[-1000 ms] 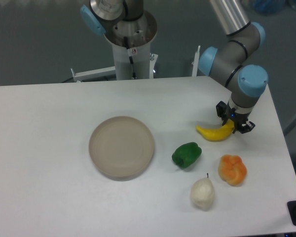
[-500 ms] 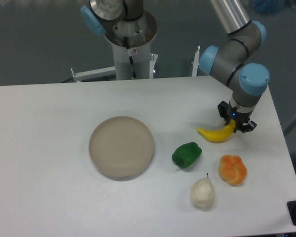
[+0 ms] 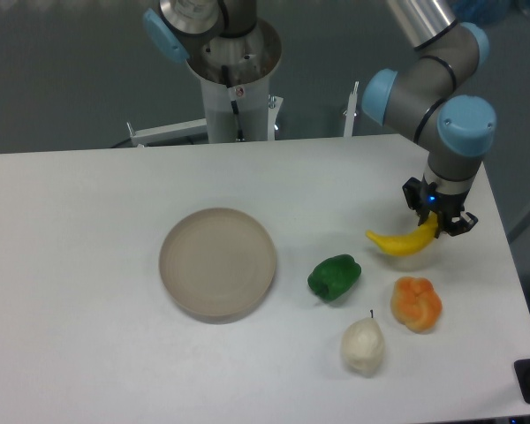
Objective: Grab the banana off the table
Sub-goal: 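Lift the grasped banana up off the table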
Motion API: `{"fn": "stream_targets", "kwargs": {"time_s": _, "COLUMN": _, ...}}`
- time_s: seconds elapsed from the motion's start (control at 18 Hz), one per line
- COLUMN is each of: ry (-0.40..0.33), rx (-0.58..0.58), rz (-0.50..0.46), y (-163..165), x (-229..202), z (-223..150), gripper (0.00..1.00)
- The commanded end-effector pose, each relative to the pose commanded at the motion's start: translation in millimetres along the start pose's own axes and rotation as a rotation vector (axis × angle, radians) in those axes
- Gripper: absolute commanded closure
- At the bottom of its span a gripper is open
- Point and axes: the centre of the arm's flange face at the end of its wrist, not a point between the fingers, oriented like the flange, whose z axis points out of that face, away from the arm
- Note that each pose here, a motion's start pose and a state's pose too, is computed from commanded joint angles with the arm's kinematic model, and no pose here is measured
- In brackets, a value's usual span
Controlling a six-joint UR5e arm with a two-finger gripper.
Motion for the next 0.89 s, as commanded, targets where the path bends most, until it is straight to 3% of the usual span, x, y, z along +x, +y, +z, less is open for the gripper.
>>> {"fn": "stream_targets", "kwargs": {"time_s": 0.44, "ry": -0.083, "rx": 0.065, "rz": -0.020, "y": -41, "x": -25, "z": -42, "gripper": 0.65}}
{"fn": "stream_targets", "kwargs": {"time_s": 0.89, "ry": -0.107, "rx": 0.067, "rz": -0.004, "y": -64, "x": -28, "z": -51, "gripper": 0.65}}
